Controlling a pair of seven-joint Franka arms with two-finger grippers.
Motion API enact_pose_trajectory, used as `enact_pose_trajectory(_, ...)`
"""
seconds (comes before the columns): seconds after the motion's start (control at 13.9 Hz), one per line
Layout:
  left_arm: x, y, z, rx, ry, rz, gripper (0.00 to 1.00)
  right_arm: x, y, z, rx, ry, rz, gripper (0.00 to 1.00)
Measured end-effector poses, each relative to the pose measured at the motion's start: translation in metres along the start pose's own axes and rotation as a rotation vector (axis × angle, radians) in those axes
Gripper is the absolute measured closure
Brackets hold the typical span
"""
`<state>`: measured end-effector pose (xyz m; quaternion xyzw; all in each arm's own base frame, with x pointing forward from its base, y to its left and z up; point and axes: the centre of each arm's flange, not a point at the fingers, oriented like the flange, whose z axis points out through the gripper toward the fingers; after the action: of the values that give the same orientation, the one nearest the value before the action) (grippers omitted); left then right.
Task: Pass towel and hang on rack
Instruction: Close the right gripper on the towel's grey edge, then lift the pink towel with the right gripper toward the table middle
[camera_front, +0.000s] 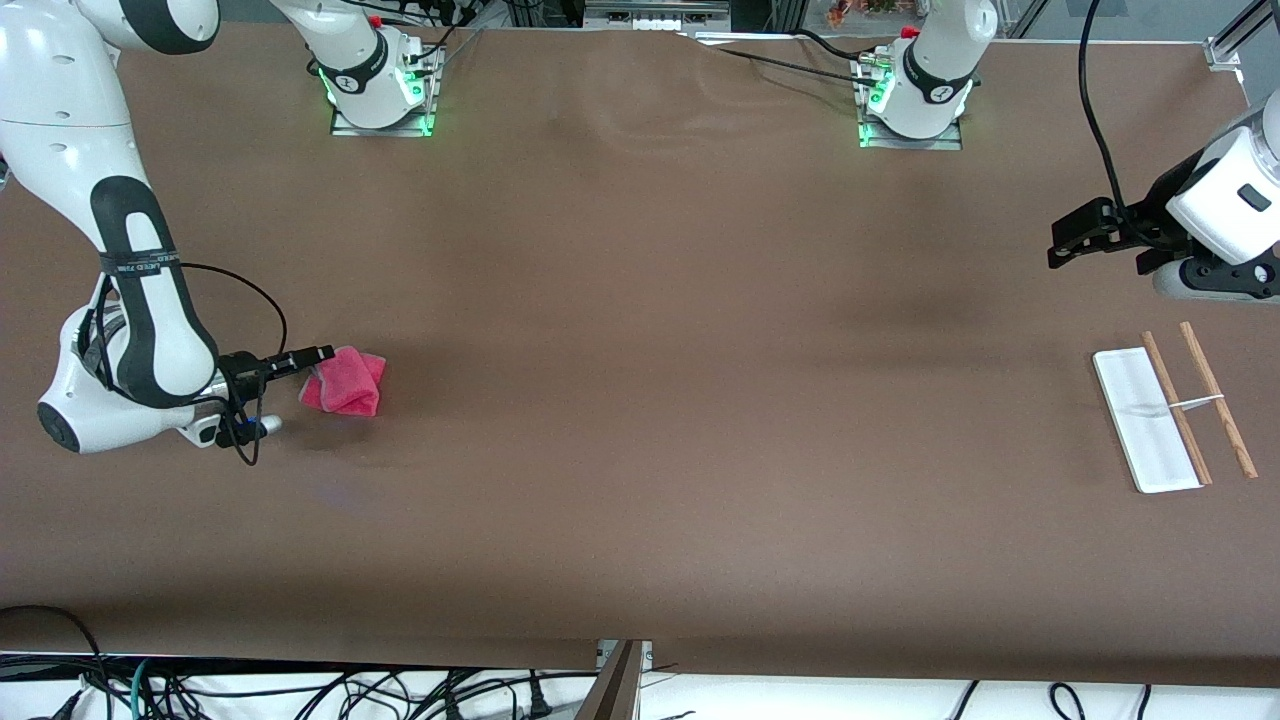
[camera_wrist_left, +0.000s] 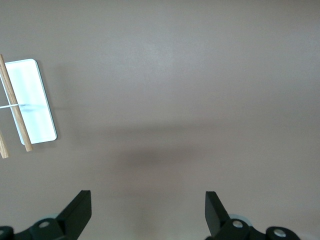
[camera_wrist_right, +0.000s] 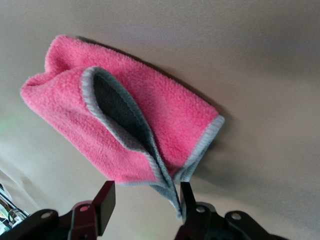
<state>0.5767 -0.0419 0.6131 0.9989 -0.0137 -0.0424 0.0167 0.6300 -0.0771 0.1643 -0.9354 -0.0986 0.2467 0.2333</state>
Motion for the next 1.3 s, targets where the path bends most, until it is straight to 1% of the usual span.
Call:
enact_pose_trajectory(0.29,0.0,-0.002,0.0,0.0,0.0,-0.003,0.0,-0.004,0.009,-0.003,0.006,0.006,0.013,0.4)
enact_pose_trajectory(0.36,0.0,-0.002,0.0,0.0,0.0,-0.004,0.0,-0.005,0.01,-0.003,0.007,0.006,0.015,0.46)
enact_pose_trajectory(0.43,0.0,-0.002,0.0,0.0,0.001,-0.004,0.0,-0.005,0.01,-0.003,0.008,0.006,0.016,0.46)
enact_pose_trajectory(0.5,0.0,-0.002,0.0,0.0,0.001,-0.004,0.0,-0.005,0.01,-0.003,0.008,0.005,0.015,0.51)
enact_pose_trajectory(0.58,0.0,-0.002,0.0,0.0,0.001,-0.005,0.0,-0.005,0.01,-0.002,0.008,0.005,0.016,0.59)
enact_pose_trajectory(0.94,0.0,-0.004,0.0,0.0,0.001,-0.007,0.0,-0.005,0.011,-0.001,0.009,0.003,0.016,0.6)
enact_pose_trajectory(1.01,0.0,-0.004,0.0,0.0,0.001,-0.008,0.0,-0.006,0.011,-0.001,0.009,0.003,0.016,0.64)
enact_pose_trajectory(1.08,0.0,-0.004,0.0,0.0,0.001,-0.008,0.0,-0.006,0.011,-0.001,0.01,0.002,0.017,0.73)
enact_pose_trajectory(1.15,0.0,-0.004,0.0,0.0,0.001,-0.008,0.0,-0.006,0.011,0.0,0.01,0.001,0.017,0.73)
enact_pose_trajectory(1.22,0.0,-0.005,0.0,0.0,0.001,-0.008,0.0,-0.006,0.011,0.0,0.01,0.001,0.017,0.77)
enact_pose_trajectory(1.3,0.0,-0.005,0.0,0.0,0.001,-0.009,0.0,-0.006,0.011,0.0,0.01,0.001,0.017,0.77)
